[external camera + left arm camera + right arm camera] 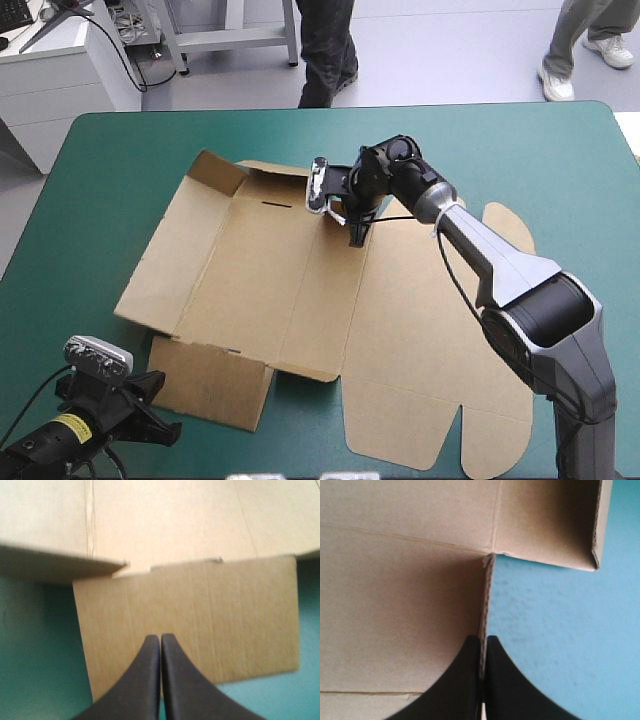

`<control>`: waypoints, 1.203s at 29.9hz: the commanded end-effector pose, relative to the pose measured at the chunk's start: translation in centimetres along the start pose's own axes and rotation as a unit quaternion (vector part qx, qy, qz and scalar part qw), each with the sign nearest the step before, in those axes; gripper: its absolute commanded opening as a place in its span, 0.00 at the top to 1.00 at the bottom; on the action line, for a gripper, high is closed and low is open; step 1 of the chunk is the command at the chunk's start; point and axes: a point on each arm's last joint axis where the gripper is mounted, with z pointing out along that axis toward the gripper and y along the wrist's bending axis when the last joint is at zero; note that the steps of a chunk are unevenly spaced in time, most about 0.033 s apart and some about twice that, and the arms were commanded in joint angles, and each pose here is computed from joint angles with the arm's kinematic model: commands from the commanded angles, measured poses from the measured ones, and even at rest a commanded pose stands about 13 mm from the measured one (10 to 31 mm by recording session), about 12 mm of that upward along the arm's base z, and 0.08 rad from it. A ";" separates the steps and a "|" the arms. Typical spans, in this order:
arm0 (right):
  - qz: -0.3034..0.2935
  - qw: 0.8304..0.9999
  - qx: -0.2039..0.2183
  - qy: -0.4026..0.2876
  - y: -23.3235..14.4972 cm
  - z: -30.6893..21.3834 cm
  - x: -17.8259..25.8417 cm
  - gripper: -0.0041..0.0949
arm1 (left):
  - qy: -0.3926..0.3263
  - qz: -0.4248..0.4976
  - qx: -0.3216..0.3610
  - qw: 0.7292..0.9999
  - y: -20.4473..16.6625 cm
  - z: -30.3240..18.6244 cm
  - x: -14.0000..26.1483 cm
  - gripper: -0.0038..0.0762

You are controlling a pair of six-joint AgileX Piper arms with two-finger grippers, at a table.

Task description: Fold the box

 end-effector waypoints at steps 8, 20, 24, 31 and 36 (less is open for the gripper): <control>-0.077 0.992 0.019 -0.103 1.4 -4.0 -4.8 0.98 | -0.038 -0.003 0.003 0.999 -0.1 -0.4 -1.2 0.96; -0.049 0.995 0.036 -0.077 1.1 -3.6 -4.4 0.95 | -0.038 -0.004 0.003 0.999 -0.1 -0.4 -1.2 0.96; -0.039 0.996 0.041 -0.070 1.0 -3.6 -4.3 0.81 | -0.038 -0.004 0.003 0.999 -0.1 -0.4 -1.2 0.96; -0.033 0.997 0.066 -0.017 0.4 -5.1 -3.2 0.65 | -0.038 -0.004 0.003 0.999 -0.1 -0.4 -1.2 0.96; 0.047 0.994 0.096 0.010 -1.0 -8.7 0.4 0.70 | -0.038 -0.004 0.003 0.999 -0.1 -0.4 -1.2 0.96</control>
